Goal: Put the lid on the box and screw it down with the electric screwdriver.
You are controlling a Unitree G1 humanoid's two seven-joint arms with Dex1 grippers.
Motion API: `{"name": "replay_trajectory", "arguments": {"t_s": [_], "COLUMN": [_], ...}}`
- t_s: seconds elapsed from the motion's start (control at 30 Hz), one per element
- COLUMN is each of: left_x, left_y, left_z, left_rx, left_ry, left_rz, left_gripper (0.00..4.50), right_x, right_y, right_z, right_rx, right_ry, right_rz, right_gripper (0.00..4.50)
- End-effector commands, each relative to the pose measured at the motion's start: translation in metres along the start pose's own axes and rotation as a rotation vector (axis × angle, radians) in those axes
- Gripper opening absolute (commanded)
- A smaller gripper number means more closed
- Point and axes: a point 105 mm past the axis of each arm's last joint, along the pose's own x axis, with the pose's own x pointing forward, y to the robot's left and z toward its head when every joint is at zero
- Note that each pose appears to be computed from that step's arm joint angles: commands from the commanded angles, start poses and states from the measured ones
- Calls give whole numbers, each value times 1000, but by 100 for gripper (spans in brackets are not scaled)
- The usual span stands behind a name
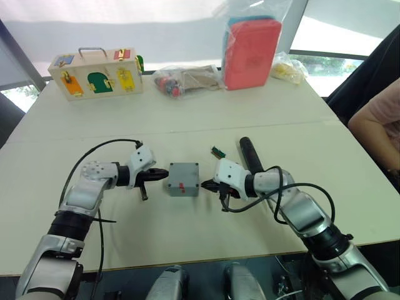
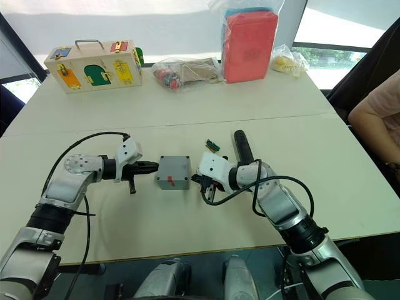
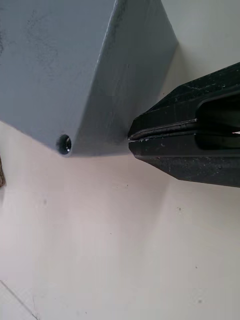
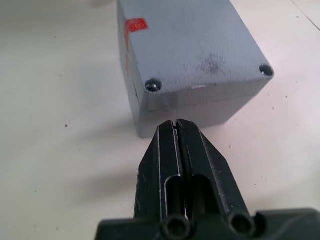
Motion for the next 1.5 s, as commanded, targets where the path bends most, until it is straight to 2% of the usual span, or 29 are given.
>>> {"name": "replay_trajectory", "arguments": {"t_s": [0.03, 0.2, 0.23, 0.27, 0.4, 0.57, 0.8, 1.4, 1.5], "left_x": [-13, -43, -48, -51, -59, -56, -51, -46, -45], "left_y": [4, -1, -4, -6, -14, -20, -23, -18, -17], "left_z": [11, 17, 21, 25, 43, 66, 86, 89, 89], "left_rx": [57, 78, 83, 86, 93, 110, 129, 131, 131], "left_ry": [-5, 22, 20, 17, -30, -87, -141, -148, -152], "left_rz": [6, -28, -40, -52, -85, -100, -94, -77, -76], "left_gripper": [0, 0, 0, 0, 0, 0, 0, 0, 0], "right_x": [-22, -52, -56, -58, -59, -48, -40, -35, -35], "right_y": [-13, -35, -37, -37, -35, -28, -28, -29, -30], "right_z": [13, 15, 13, 11, -2, -15, -30, -32, -33], "right_rx": [-3, 109, 139, 160, 261, 361, 443, 461, 464], "right_ry": [-45, -76, -76, -73, -42, -17, 25, 19, 19], "right_rz": [-87, -266, -286, -297, -335, -329, -359, -360, -364], "right_gripper": [3, 3, 54, 83, 246, 246, 246, 246, 164]}}
